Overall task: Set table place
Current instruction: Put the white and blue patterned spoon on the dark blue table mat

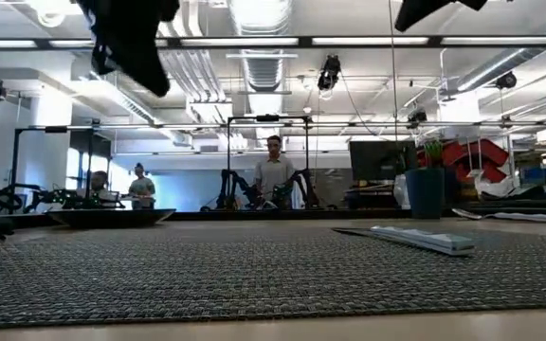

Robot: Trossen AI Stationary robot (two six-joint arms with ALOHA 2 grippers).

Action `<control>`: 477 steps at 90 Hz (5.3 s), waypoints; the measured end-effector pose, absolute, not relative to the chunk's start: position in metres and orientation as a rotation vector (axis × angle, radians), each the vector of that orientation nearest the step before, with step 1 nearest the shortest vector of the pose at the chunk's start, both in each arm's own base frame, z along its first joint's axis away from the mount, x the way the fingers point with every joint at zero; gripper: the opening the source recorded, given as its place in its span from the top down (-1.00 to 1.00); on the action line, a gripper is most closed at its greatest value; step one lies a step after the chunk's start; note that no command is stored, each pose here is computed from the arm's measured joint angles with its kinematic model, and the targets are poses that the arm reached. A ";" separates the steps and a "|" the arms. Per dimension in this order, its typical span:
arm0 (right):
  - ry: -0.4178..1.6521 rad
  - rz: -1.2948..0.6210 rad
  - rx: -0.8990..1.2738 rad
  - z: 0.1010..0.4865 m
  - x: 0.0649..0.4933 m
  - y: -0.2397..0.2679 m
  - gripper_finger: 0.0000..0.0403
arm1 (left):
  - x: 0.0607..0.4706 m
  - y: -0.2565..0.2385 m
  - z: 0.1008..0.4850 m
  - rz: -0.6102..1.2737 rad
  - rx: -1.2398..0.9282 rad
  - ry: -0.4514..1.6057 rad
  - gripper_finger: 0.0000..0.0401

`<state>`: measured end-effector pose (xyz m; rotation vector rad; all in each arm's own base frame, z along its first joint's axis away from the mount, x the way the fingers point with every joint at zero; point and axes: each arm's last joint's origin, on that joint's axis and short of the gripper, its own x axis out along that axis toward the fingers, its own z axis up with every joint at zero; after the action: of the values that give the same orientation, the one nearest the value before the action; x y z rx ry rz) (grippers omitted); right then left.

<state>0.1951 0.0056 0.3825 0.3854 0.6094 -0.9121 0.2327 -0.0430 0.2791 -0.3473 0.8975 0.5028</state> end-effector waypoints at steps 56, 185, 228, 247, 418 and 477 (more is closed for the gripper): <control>0.886 -1.104 0.378 0.376 0.155 -0.027 0.93 | 0.242 -0.048 0.241 0.513 -0.358 1.047 0.71; 0.897 -1.156 0.611 0.366 0.173 -0.043 0.93 | 0.286 -0.058 0.277 0.293 -0.560 0.499 0.70; 1.374 -1.219 0.583 0.316 0.197 -0.127 0.93 | 0.287 -0.058 0.279 0.286 -0.567 0.480 0.70; 1.429 -1.271 0.646 0.295 0.181 -0.158 0.93 | 0.287 -0.058 0.279 0.290 -0.566 0.478 0.70; 1.204 -1.518 1.040 0.139 0.133 -0.142 0.20 | 0.287 -0.058 0.279 0.282 -0.540 0.482 0.70; 1.236 -1.438 1.041 0.132 0.139 -0.128 0.33 | 0.287 -0.058 0.279 0.282 -0.540 0.482 0.70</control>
<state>0.1393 -0.1275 0.1323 1.0413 1.2358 -1.4381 0.2873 -0.0582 0.2789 -0.5395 0.4824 0.2823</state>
